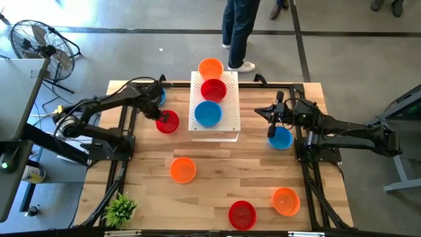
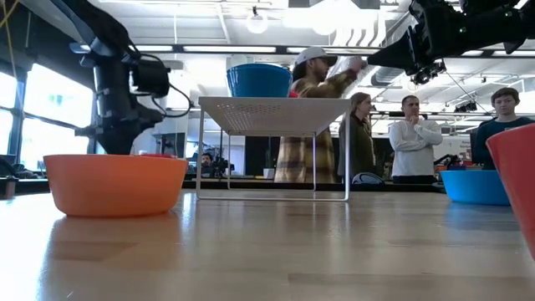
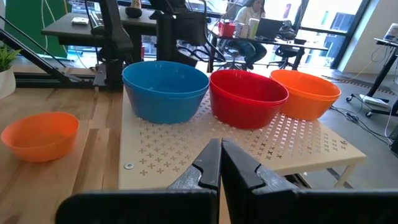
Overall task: Pick & Place Mini bowls
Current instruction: Stack the red bowl on top of the other red bowls on the shelf
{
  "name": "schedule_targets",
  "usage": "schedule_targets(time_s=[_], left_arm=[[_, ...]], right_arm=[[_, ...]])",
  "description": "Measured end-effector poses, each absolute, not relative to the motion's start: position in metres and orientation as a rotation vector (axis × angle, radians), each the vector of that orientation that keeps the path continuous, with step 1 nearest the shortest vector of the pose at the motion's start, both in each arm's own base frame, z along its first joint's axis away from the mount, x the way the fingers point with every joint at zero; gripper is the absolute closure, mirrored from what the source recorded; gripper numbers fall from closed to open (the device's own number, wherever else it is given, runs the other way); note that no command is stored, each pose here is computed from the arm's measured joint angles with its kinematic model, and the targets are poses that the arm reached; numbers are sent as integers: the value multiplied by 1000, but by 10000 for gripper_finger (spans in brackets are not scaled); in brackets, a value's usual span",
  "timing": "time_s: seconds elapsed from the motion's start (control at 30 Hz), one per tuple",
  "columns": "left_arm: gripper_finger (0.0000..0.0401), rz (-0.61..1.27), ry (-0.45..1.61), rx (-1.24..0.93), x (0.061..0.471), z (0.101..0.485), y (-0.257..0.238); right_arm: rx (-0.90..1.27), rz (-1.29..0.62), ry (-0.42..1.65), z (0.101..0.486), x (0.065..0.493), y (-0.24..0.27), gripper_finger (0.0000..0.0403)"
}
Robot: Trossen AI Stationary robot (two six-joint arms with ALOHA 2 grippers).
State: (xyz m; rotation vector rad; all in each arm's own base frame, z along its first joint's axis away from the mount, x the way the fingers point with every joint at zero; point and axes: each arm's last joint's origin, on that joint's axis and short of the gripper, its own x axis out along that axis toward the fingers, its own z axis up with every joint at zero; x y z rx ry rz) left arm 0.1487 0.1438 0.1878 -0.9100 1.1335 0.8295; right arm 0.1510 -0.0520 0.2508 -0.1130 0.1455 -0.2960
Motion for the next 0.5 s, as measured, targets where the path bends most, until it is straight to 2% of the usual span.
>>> schedule_targets(time_s=[0.37, 0.5], left_arm=[[338, 797, 1183, -834, 147, 188, 142], [310, 746, 1213, -770, 146, 203, 141]], right_arm=[[-113, -296, 145, 251, 151, -52, 403], [-112, -296, 145, 251, 151, -52, 403]])
